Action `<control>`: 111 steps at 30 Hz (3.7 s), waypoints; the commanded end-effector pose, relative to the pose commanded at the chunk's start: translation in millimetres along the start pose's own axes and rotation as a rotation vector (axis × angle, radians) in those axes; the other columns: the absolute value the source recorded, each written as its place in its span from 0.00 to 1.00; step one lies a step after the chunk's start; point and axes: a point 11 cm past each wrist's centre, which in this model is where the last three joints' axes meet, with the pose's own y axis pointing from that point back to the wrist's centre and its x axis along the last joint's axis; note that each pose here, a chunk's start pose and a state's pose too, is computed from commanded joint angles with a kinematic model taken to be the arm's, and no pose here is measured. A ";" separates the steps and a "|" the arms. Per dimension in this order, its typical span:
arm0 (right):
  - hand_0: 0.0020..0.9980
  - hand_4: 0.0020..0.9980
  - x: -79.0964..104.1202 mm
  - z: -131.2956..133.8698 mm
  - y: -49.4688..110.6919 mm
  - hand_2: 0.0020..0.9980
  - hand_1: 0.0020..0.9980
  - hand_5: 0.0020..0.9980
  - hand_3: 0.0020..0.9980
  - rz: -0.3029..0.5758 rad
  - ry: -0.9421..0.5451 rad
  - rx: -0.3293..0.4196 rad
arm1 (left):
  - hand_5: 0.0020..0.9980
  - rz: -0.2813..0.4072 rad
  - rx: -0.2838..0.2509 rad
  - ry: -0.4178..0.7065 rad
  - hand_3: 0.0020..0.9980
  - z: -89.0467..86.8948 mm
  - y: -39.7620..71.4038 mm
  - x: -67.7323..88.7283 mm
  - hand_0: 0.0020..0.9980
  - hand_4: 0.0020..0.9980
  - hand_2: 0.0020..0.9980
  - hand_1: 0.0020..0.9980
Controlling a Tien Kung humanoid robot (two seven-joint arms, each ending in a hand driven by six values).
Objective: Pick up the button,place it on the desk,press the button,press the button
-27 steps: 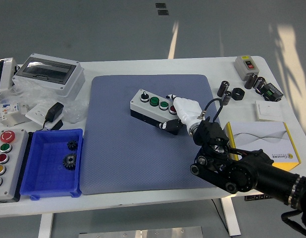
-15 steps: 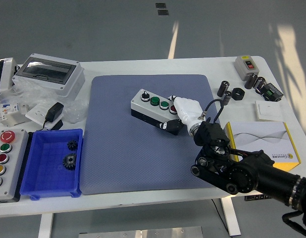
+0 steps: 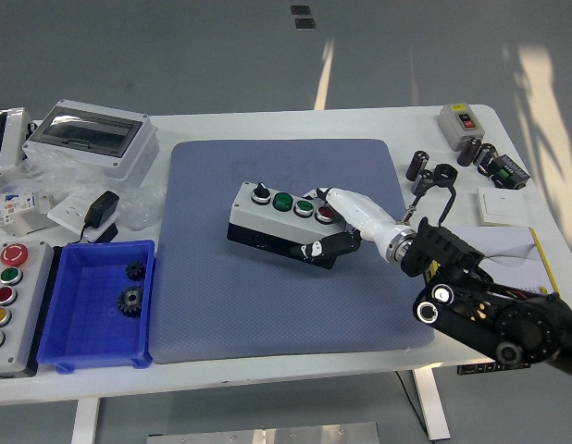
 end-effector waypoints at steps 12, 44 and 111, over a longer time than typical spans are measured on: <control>0.21 0.16 -30.6 -5.3 28.4 0.37 0.33 0.00 0.38 -0.019 0.172 0.121 | 0.22 -0.002 -0.004 -0.008 0.63 2.4 0.4 -1.1 0.63 0.66 0.57 0.58; 0.89 0.38 -33.2 17.0 20.1 0.82 0.83 0.04 0.76 0.015 0.230 0.033 | 0.24 0.000 -0.005 -0.013 0.63 4.6 0.7 -0.5 0.63 0.67 0.57 0.58; 1.00 0.57 -12.5 24.3 35.5 0.95 0.95 0.01 1.00 -0.118 -0.006 -0.009 | 0.18 -0.006 -0.011 -0.024 0.61 6.7 1.0 -2.5 0.62 0.60 0.56 0.57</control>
